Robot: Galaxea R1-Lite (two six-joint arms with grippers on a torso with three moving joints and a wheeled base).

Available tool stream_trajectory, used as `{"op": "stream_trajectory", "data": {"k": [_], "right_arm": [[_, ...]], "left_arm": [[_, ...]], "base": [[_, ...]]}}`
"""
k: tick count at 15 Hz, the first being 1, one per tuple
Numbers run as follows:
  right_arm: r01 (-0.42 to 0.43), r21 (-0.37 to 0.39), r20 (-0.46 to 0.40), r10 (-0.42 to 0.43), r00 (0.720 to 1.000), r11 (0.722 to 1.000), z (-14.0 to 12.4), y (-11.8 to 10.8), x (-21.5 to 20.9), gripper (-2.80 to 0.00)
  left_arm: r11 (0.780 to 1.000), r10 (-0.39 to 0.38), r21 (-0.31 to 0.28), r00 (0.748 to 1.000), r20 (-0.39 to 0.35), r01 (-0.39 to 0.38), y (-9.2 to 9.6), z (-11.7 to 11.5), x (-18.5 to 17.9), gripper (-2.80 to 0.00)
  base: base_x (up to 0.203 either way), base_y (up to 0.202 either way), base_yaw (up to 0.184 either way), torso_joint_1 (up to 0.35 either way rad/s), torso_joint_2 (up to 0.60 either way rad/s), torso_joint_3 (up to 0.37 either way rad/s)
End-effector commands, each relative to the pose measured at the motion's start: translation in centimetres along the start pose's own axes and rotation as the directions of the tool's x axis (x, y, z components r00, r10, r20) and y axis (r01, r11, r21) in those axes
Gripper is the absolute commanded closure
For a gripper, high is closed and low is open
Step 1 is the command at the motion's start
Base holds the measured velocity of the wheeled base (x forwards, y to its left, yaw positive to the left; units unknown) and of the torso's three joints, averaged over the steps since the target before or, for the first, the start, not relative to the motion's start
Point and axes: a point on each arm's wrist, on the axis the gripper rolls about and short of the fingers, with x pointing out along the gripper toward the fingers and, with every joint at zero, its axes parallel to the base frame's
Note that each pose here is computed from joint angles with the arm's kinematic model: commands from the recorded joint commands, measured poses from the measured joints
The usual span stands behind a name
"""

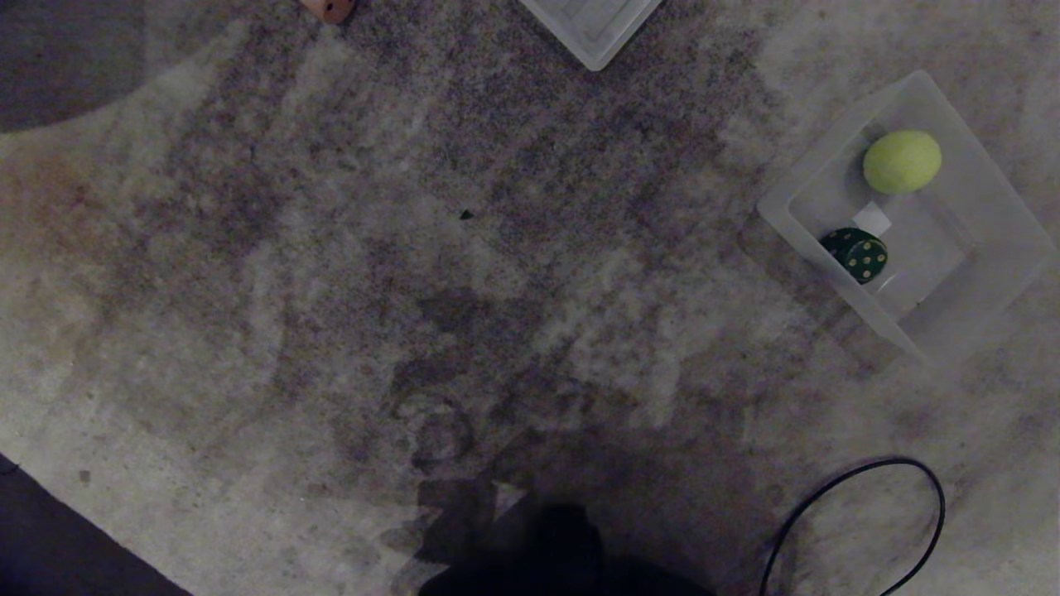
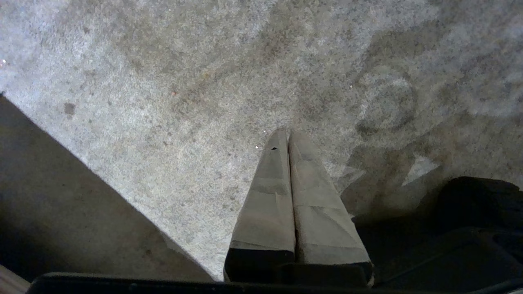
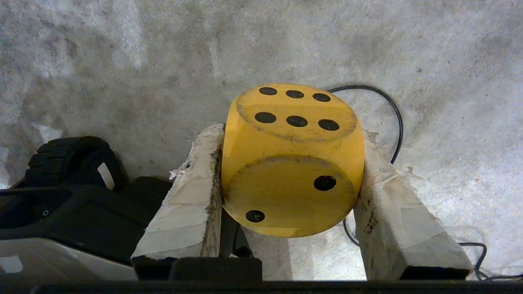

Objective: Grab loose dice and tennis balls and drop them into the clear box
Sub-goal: Put the toys in the box

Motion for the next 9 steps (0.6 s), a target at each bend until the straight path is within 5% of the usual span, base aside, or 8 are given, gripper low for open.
{"op": "stream_trajectory", "data": {"k": [1, 4, 9], "right_arm": [[0.0, 0.001, -0.004, 0.0, 1.0, 1.0, 0.0, 0.0, 0.0, 0.0], [0.002, -0.002, -0.012, -0.002, 1.0, 1.0, 0.3, 0.0, 0.0, 0.0], [0.031, 0.033, -0.133, -0.026, 0.991, 0.999, 6.3, 0.4, 2.2, 0.0]], "left_arm": [[1.0, 0.002, -0.003, 1.0, -0.002, -0.002, 0.0, 0.0, 0.0, 0.0], [1.0, 0.002, -0.003, 1.0, -0.001, -0.002, 0.0, 0.0, 0.0, 0.0], [1.0, 0.002, -0.003, 1.0, -0.001, -0.002, 0.0, 0.0, 0.0, 0.0]], "base": [[0.0, 0.0, 0.0, 0.0, 0.0, 0.0], [0.0, 0.0, 0.0, 0.0, 0.0, 0.0], [0.0, 0.0, 0.0, 0.0, 0.0, 0.0]]}}
